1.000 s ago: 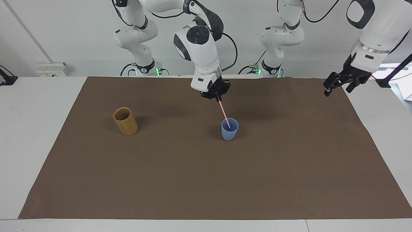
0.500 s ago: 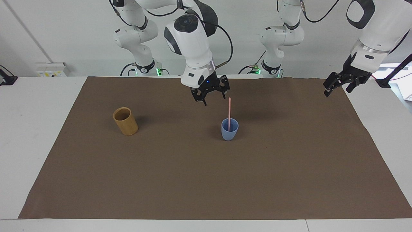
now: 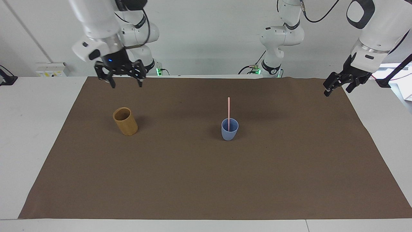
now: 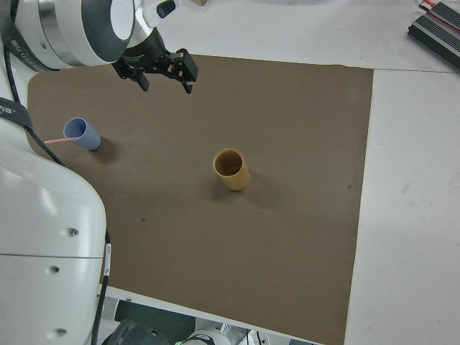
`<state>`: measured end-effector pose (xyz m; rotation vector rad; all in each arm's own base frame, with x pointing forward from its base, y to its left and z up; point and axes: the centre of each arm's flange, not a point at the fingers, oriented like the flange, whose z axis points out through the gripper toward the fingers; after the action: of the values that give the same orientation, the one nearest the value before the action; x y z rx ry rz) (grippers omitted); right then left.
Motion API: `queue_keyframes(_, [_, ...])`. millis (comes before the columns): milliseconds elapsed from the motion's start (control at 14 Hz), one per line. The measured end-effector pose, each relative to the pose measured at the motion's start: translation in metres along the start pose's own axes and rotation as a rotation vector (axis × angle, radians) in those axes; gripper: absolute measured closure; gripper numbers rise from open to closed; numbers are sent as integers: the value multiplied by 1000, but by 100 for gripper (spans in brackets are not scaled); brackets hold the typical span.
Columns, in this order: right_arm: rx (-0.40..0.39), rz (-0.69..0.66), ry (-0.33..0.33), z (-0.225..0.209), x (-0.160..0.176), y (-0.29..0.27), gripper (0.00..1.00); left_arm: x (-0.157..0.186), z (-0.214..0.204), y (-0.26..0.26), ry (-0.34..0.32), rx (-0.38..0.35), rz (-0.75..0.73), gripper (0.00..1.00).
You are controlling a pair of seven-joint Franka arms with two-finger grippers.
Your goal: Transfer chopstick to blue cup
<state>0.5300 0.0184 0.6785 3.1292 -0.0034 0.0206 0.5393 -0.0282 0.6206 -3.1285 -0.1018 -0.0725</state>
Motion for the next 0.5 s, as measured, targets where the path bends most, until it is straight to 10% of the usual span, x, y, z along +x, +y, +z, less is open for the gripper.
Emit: queue_keyframes(500, [0,41,-74,11,-7,62,0,0,0,0,0,0,0,0])
